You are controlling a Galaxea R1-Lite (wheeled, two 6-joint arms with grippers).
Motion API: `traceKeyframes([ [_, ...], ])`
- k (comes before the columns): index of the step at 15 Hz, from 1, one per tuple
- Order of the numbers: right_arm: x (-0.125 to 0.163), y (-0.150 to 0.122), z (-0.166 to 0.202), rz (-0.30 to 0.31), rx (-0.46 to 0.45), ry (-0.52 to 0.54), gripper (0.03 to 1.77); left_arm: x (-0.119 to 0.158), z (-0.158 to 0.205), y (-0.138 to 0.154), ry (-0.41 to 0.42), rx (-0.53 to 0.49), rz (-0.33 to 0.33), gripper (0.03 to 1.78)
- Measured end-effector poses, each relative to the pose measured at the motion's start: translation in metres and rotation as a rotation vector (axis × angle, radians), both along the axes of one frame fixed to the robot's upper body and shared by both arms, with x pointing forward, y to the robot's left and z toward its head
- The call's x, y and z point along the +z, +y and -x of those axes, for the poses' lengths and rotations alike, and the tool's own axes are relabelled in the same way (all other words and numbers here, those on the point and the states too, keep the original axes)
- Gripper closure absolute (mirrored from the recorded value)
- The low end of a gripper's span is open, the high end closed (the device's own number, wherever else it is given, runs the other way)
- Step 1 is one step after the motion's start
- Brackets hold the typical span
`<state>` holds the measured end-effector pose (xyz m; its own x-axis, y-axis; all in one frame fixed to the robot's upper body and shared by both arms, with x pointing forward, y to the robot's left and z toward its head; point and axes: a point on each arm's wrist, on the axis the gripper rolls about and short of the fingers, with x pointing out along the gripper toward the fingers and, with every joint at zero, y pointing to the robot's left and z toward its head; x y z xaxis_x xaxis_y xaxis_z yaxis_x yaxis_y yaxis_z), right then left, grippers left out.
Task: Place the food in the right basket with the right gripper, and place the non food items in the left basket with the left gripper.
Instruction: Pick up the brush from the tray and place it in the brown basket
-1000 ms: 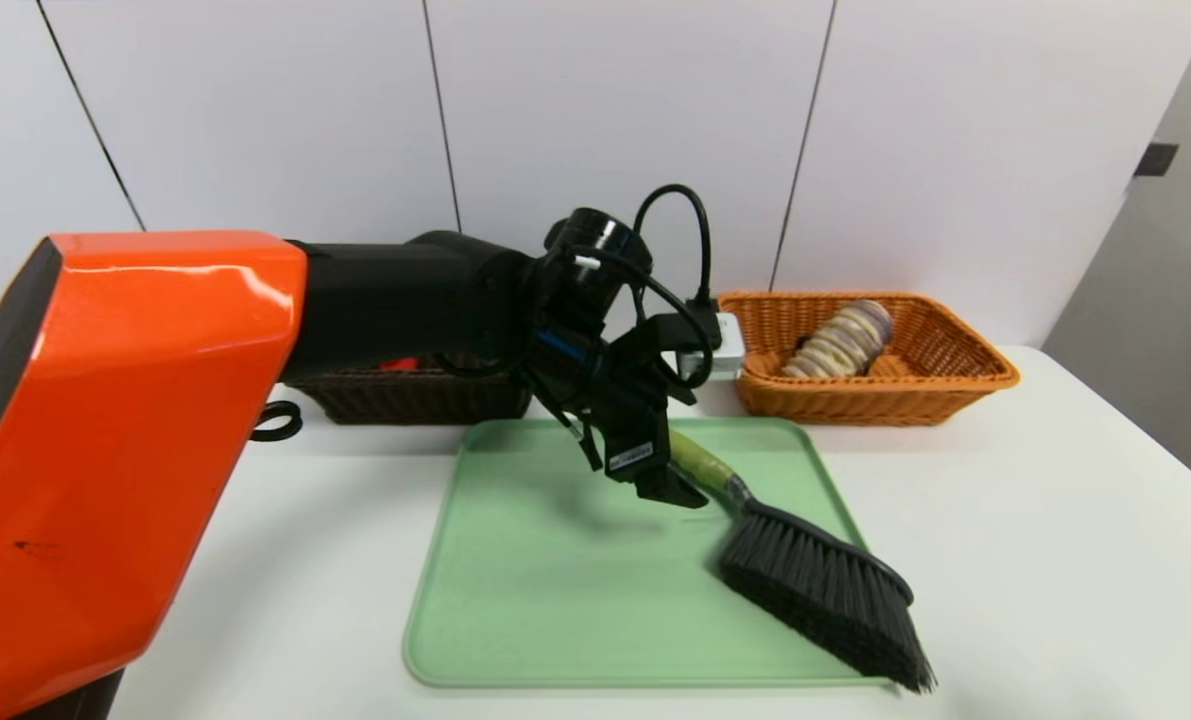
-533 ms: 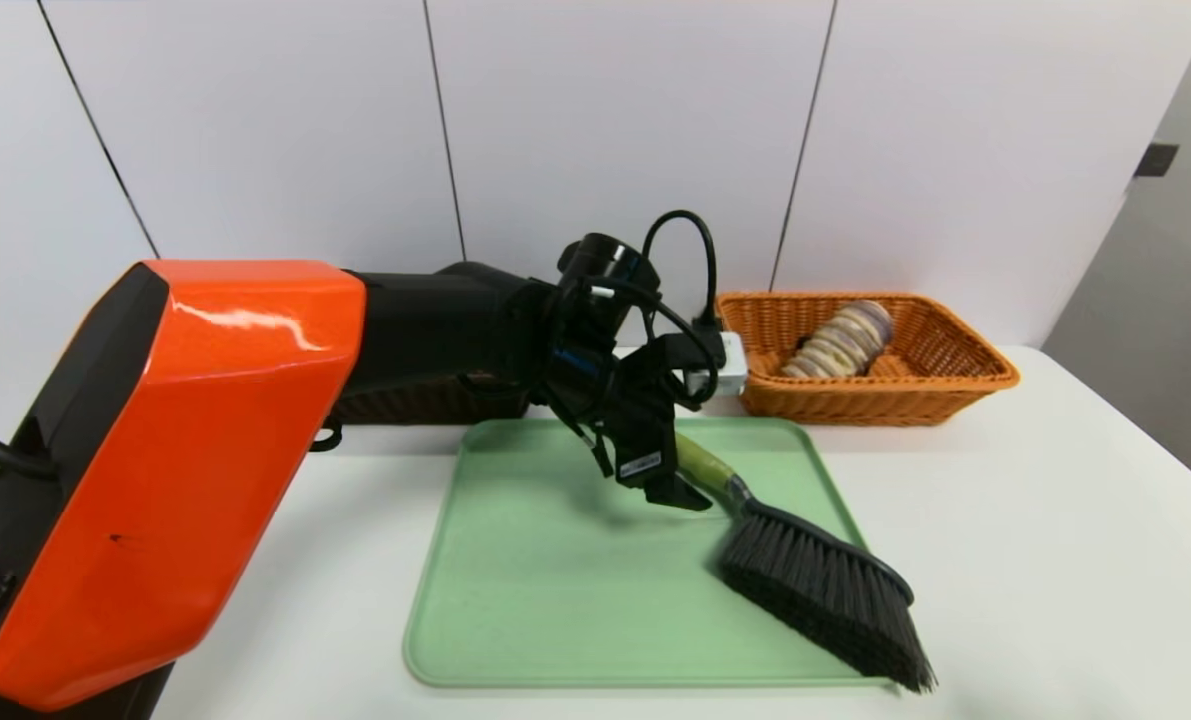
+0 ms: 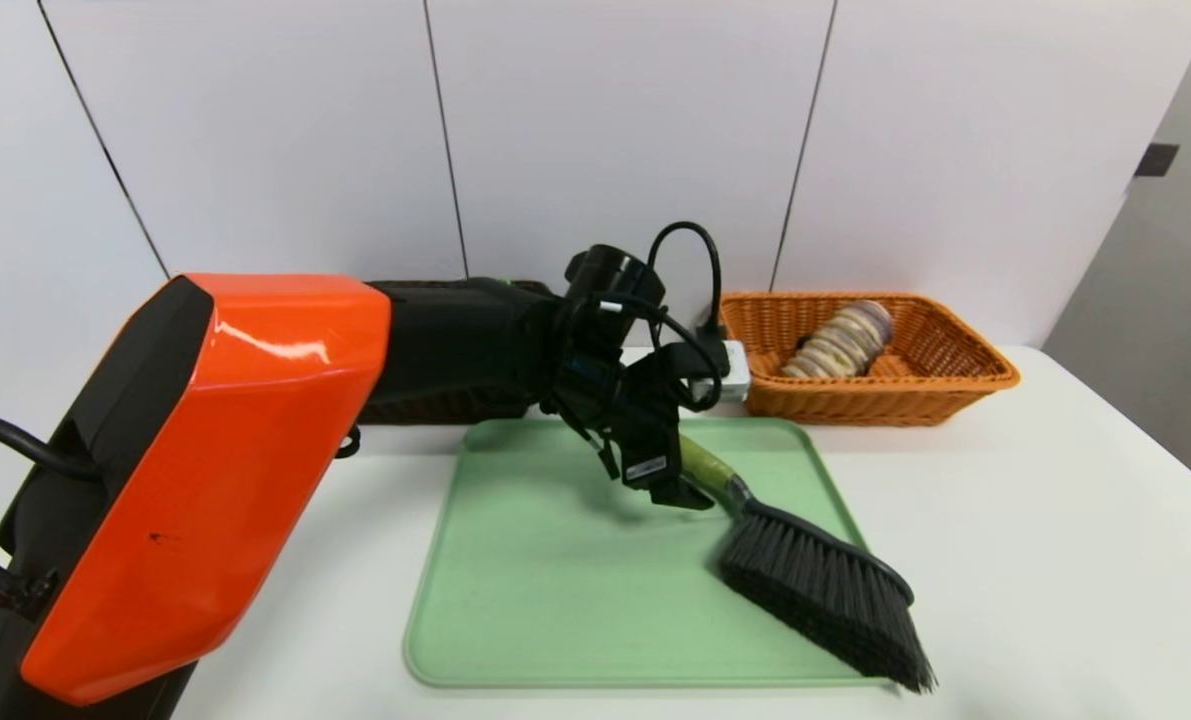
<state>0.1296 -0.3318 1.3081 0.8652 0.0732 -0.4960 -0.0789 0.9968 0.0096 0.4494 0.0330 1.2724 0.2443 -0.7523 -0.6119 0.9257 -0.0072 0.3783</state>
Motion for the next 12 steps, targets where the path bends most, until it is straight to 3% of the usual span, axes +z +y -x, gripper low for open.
traceKeyframes([
  [12,-0.008,-0.001,0.003,0.004,0.001,0.016,0.09,-0.013,-0.001,-0.006,0.079,0.018,0.009,0.12],
])
